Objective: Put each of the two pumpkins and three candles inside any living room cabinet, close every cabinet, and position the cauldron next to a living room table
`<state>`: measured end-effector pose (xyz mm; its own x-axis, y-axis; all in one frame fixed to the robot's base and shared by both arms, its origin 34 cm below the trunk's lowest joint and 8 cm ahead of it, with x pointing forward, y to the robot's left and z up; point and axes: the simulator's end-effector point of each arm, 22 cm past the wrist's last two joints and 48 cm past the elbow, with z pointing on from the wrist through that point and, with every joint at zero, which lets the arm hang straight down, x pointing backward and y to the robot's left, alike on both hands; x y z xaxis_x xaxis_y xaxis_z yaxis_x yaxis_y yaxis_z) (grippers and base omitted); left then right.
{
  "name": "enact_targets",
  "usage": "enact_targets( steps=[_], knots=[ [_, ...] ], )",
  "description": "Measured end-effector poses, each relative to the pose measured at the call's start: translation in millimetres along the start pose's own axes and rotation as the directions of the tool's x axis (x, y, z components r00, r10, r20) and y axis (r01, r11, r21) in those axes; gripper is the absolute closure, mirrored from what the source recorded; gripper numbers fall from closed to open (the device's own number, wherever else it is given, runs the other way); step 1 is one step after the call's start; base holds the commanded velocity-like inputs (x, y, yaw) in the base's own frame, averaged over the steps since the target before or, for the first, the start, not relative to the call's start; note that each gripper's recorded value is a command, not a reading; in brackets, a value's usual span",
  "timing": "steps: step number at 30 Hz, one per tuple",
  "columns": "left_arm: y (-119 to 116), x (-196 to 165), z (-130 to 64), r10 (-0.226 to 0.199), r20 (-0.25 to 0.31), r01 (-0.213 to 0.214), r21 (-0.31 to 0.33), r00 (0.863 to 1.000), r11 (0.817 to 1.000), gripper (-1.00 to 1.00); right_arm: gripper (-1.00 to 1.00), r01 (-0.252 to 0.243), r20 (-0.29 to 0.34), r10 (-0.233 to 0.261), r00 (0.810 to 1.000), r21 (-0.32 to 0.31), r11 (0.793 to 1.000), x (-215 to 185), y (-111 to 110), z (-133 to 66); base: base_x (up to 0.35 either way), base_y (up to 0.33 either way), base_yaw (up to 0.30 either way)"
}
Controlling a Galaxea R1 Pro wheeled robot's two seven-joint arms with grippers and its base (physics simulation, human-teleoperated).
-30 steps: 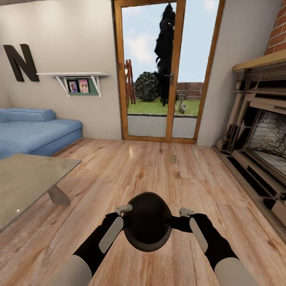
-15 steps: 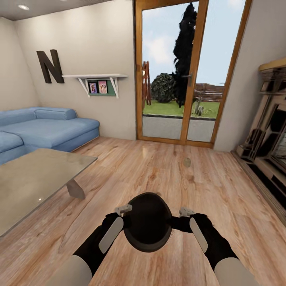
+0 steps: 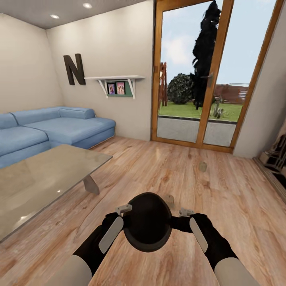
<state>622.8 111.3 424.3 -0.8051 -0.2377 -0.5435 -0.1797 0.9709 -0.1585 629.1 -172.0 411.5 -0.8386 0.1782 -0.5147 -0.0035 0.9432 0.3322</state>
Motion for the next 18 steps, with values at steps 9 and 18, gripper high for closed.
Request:
enact_targets(
  steps=[9, 18],
  knots=[
    [-0.5, -1.7, -1.7, 0.001, 0.004, -0.001, 0.001, 1.000, 1.000, 1.00, 1.00, 0.001, 0.004, -0.001, 1.000, -0.001, 1.000, -1.6, 0.8, -1.6, 0.000, -0.211, 0.265],
    [-1.0, -2.2, -2.9, -0.003, 0.006, 0.003, 0.003, 1.000, 1.000, 1.00, 1.00, 0.004, 0.006, -0.004, 1.000, 0.000, 1.000, -2.8, 1.1, -3.3, 0.000, -0.227, 0.265]
  ],
)
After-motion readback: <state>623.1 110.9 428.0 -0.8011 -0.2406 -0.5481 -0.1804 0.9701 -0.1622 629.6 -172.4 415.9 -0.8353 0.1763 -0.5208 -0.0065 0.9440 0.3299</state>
